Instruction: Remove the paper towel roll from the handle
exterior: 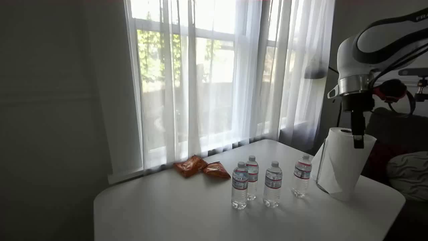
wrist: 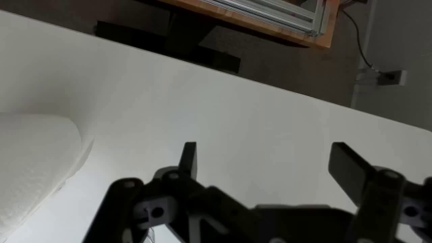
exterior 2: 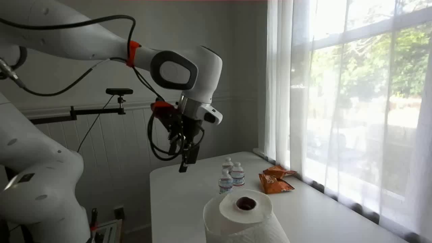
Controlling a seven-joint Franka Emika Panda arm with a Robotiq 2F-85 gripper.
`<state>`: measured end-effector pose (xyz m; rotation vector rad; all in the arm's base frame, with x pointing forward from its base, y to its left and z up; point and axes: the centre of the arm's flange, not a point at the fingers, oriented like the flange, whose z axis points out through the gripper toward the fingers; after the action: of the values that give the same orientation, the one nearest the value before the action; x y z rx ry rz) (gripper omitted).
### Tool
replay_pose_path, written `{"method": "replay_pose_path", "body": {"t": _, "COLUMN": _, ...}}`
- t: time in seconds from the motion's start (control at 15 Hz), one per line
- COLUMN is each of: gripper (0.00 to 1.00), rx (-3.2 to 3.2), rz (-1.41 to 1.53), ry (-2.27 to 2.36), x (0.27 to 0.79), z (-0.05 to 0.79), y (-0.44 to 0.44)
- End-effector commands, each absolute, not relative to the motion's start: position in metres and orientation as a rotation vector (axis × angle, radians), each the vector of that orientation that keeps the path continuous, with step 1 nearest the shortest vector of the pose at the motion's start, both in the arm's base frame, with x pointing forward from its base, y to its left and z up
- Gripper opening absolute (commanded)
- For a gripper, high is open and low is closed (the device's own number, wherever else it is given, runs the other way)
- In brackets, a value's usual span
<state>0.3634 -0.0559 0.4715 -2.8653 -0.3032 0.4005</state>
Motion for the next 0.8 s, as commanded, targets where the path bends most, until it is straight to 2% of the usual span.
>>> {"method": "replay_pose_path", "body": {"t": 0.0, "gripper": 1.0, "rx": -2.865, "rz": 0.4, "ry": -0.303, "x": 0.363, "z": 0.472, "y": -0.056}}
{"method": "replay_pose_path", "body": {"t": 0.33, "gripper": 1.0, "rx": -2.969, "rz": 0.345, "ry": -0.32, "x": 0.363, "z": 0.485, "y": -0.063}}
{"method": "replay_pose_path", "body": {"t": 0.73, "gripper": 1.0, "rx": -3.26, "rz": 0.246, "ry": -0.369, "x": 0.344, "z": 0.548, "y": -0.103}}
